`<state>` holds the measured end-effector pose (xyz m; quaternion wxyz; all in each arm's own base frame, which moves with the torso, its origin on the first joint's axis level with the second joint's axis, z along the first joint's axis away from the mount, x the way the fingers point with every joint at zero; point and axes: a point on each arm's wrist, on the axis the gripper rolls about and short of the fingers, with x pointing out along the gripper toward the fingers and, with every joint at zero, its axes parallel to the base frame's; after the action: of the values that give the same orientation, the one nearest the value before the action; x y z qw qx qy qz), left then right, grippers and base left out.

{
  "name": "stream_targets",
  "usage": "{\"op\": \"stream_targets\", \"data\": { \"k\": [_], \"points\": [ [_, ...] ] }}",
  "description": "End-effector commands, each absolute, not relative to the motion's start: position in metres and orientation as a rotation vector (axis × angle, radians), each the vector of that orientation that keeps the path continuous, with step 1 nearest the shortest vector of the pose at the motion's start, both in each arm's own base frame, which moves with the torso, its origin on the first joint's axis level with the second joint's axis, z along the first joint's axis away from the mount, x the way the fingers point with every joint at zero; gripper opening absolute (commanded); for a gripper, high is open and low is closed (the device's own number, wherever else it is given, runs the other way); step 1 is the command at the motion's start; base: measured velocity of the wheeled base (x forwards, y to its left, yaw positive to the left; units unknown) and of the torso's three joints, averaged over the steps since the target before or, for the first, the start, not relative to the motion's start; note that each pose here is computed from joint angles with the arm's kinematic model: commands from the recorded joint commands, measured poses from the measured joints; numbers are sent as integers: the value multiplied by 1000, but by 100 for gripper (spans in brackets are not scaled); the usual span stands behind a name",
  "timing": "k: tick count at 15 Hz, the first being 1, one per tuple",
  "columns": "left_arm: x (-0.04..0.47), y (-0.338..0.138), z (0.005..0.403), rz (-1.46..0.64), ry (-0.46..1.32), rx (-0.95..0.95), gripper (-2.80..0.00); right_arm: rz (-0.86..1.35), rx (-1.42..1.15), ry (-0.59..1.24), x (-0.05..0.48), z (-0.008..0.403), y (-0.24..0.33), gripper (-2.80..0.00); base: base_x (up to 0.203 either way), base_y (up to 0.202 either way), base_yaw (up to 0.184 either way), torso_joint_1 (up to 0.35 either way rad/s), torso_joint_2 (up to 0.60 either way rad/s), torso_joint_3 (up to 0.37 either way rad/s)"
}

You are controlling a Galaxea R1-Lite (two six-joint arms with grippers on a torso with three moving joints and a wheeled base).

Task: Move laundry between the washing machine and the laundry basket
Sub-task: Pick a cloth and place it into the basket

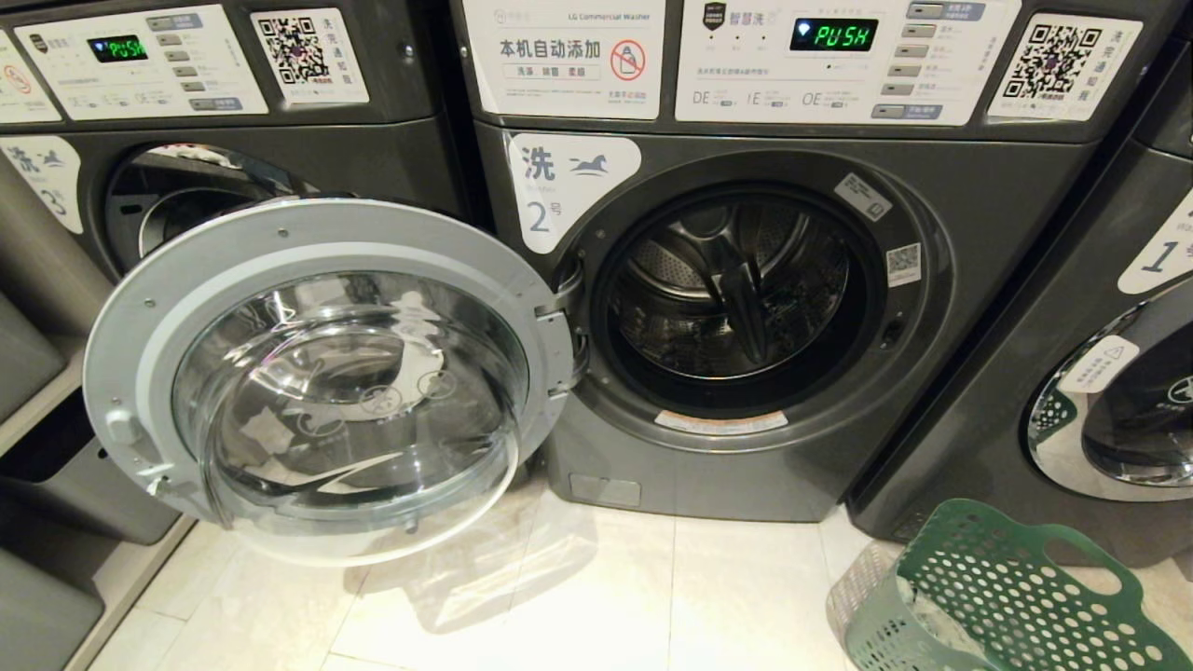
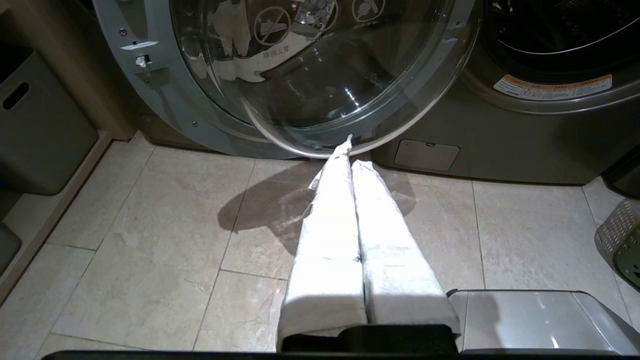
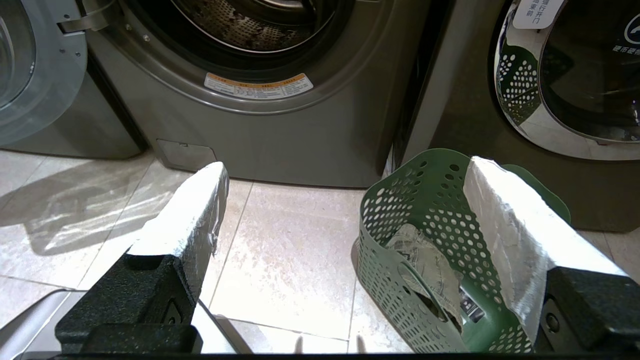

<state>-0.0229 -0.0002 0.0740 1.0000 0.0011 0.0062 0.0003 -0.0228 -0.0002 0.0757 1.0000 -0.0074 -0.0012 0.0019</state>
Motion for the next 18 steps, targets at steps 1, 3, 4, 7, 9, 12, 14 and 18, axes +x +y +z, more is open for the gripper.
{"op": "stream_targets", "data": {
  "k": [1, 3, 4, 7, 9, 12, 14, 18],
  "points": [
    [-23, 0, 74, 0, 12, 5, -280, 5, -18, -5, -23, 76, 0, 0, 0, 0, 0, 0, 0, 0],
    [-23, 0, 74, 0, 12, 8, -280, 6, -18, -5, -23, 76, 0, 0, 0, 0, 0, 0, 0, 0],
    [-23, 0, 73, 0, 14, 8, -280, 6, -12, -5, -23, 76, 0, 0, 0, 0, 0, 0, 0, 0],
    [-26, 0, 85, -7, -20, 27, -280, 3, -2, -6, -23, 76, 0, 0, 0, 0, 0, 0, 0, 0],
    [-36, -1, 130, -10, -81, 52, -280, 6, -12, -6, -23, 76, 0, 0, 0, 0, 0, 0, 0, 0],
    [-14, 0, 219, -14, 8, 48, -280, 9, -14, -6, -23, 76, 0, 0, 0, 0, 0, 0, 0, 0],
    [33, 0, 255, -22, 157, 12, -280, 9, -14, -6, -23, 76, 0, 0, 0, 0, 0, 0, 0, 0],
    [171, 7, 265, 27, 420, -94, -280, 5, -8, -7, -23, 76, 0, 0, 0, 0, 0, 0, 0, 0]
  ]
}}
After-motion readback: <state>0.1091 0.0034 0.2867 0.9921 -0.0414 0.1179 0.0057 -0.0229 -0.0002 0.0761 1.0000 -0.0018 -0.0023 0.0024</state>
